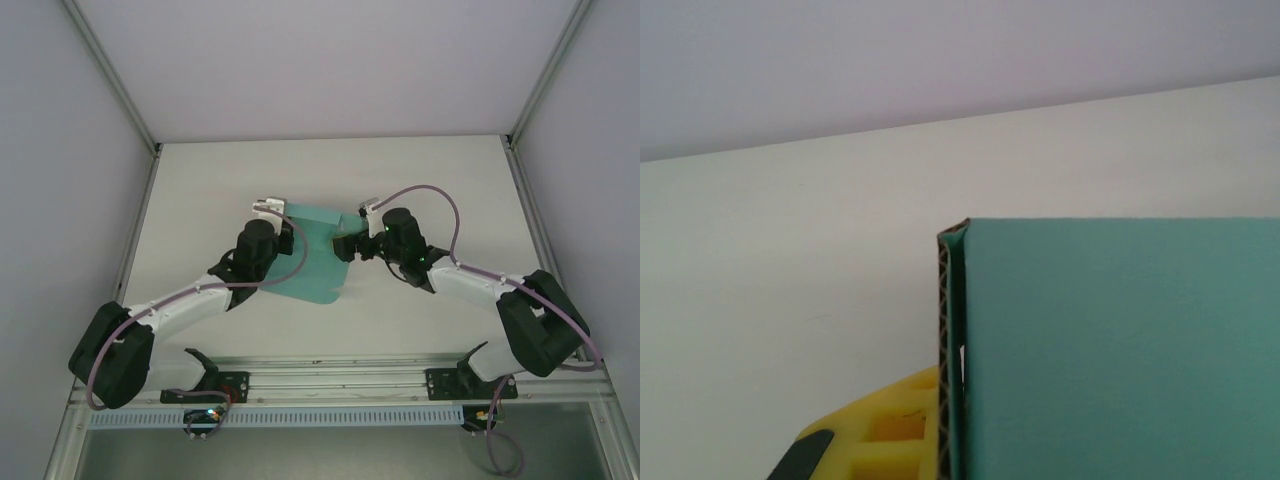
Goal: Assemble paper box
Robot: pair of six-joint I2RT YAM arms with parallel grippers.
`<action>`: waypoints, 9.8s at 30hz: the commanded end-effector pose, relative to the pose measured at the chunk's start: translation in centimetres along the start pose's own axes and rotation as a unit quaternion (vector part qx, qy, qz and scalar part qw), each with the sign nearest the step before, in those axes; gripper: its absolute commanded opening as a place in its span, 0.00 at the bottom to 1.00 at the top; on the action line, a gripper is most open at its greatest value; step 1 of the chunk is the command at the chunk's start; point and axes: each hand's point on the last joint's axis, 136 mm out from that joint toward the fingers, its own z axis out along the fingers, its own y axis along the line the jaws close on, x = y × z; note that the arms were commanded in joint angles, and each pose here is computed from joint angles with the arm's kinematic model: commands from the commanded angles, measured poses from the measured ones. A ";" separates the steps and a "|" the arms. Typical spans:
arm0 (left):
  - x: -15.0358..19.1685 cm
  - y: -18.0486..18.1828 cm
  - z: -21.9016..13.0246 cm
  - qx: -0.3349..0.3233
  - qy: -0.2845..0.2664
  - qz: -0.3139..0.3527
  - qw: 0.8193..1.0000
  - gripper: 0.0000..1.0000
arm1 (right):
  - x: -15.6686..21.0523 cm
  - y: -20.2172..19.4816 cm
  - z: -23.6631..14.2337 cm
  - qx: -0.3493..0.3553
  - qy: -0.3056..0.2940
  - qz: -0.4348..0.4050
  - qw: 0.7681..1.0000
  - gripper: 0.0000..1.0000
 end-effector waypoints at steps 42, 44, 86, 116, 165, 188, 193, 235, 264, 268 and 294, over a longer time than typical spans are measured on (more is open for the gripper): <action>-0.4 0.9 -0.3 0.016 0.003 -0.023 1.000 0.00 | -1.0 5.0 -2.3 -0.168 0.073 -0.013 0.983 0.85; -0.4 0.8 -0.3 0.019 0.003 -0.024 1.000 0.00 | -1.5 5.0 -1.5 -0.155 0.066 -0.023 0.985 0.82; 0.9 5.6 -0.2 -0.199 0.032 -0.147 0.968 0.00 | -3.9 -7.5 -0.5 0.432 -0.117 0.102 0.889 0.06; 0.0 0.9 0.5 -0.058 0.065 -0.115 0.990 0.00 | -3.8 0.7 -1.1 0.066 -0.002 -0.094 0.993 0.87; -0.5 -1.1 0.8 -0.041 0.070 -0.094 0.992 0.00 | -7.3 -3.1 2.8 0.159 -0.061 -0.023 0.985 0.14; 0.4 -0.7 1.4 -0.070 0.098 -0.113 0.986 0.00 | -6.0 -4.7 0.6 0.269 0.002 -0.062 0.961 0.22; 0.6 -0.5 1.3 -0.081 0.101 -0.116 0.985 0.00 | -6.5 -6.3 0.1 0.326 -0.018 -0.037 0.945 0.04; 0.0 -2.0 1.6 -0.048 0.107 -0.113 0.987 0.00 | -4.7 -2.6 1.3 0.168 0.041 -0.069 0.983 0.32; 1.4 3.4 0.4 -0.165 0.128 -0.122 0.970 0.00 | -6.8 -15.6 -7.6 0.618 0.075 -0.145 0.769 0.00; 1.4 2.8 0.9 -0.153 0.132 -0.120 0.972 0.00 | -7.4 -14.9 -7.3 0.627 0.056 -0.137 0.765 0.03; 0.3 -2.7 2.7 0.025 0.151 0.003 0.988 0.00 | -9.5 -0.1 -8.2 0.114 -0.085 -0.032 0.989 1.00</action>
